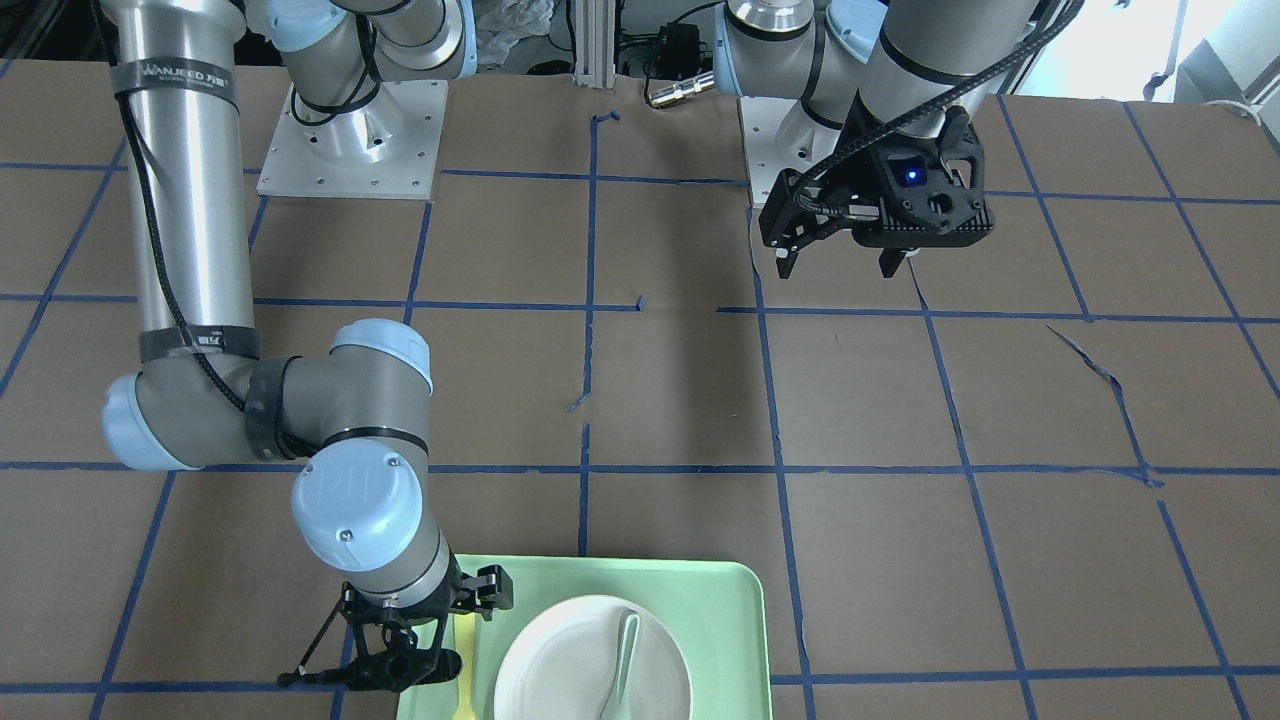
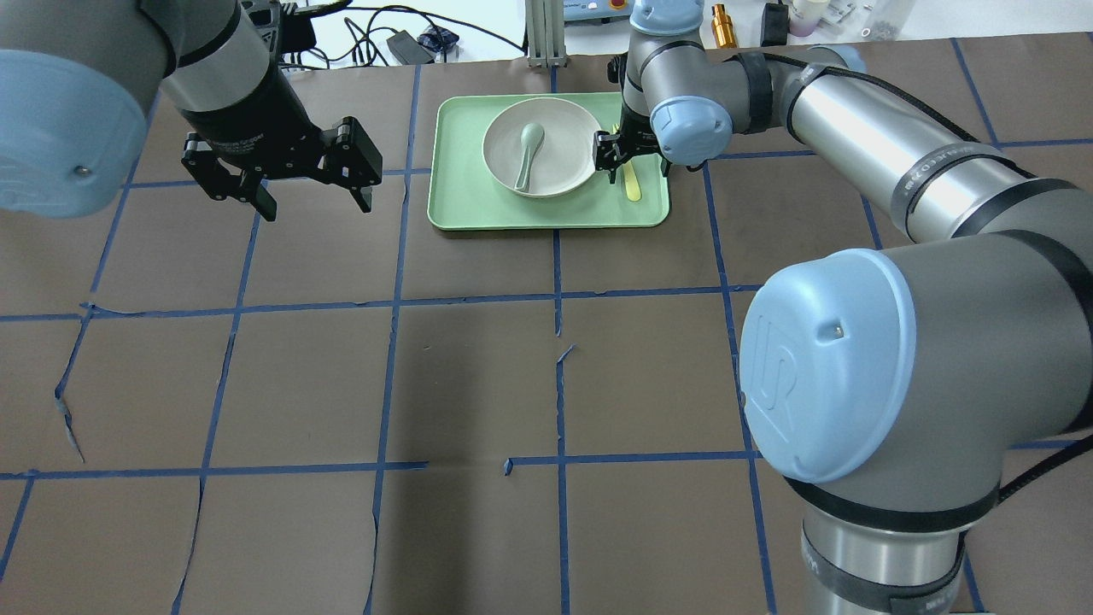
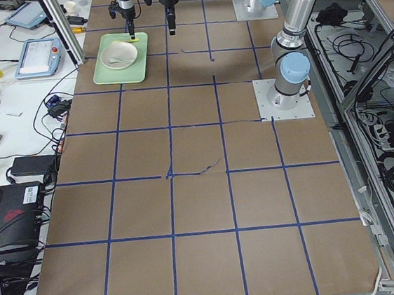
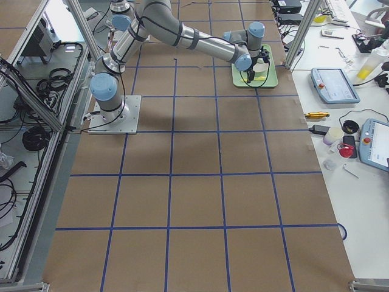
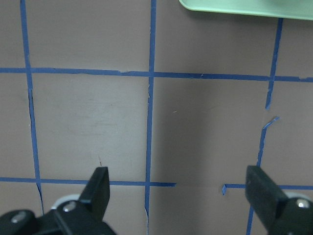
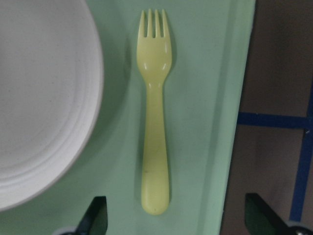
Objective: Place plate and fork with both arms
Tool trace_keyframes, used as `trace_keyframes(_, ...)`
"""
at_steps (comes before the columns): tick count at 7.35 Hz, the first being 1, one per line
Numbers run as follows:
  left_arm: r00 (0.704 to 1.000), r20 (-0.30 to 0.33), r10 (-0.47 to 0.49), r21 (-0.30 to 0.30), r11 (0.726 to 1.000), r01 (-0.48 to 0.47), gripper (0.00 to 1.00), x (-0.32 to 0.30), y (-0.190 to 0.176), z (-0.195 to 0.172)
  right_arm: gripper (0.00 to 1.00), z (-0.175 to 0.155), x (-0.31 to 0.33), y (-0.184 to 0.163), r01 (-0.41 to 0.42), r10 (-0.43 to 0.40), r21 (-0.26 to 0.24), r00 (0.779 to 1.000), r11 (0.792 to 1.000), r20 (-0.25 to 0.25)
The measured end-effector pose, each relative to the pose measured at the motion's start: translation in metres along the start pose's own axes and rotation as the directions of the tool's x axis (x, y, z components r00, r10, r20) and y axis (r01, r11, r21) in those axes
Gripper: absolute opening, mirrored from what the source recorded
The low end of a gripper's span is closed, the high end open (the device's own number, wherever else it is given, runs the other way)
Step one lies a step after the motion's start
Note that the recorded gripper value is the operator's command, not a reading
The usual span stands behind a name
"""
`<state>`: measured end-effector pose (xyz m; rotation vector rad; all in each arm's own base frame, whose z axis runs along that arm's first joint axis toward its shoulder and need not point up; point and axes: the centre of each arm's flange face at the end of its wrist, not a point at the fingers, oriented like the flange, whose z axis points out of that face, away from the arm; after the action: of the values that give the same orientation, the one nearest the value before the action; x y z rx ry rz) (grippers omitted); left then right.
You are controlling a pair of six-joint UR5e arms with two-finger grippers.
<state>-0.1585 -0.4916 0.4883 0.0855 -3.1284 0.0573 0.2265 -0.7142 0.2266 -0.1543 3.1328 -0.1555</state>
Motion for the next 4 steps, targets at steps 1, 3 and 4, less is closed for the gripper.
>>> trace_keyframes(1,1.000,0.000,0.001,0.003,1.000,-0.001,1.00,0.000,0.001,-0.001,1.00,-0.032,0.008,0.015,-0.007,0.007,0.027,1.000,1.000,-0.003)
trace_keyframes(3,1.000,0.000,0.001,0.006,1.000,-0.001,1.00,0.000,0.002,-0.003,1.00,-0.116,0.026,0.061,-0.031,0.031,0.073,1.000,0.997,-0.004)
trace_keyframes(4,1.000,0.001,0.001,0.006,1.000,-0.001,1.00,0.000,0.002,-0.004,1.00,-0.158,0.037,0.086,-0.050,0.050,0.066,0.999,0.997,-0.002)
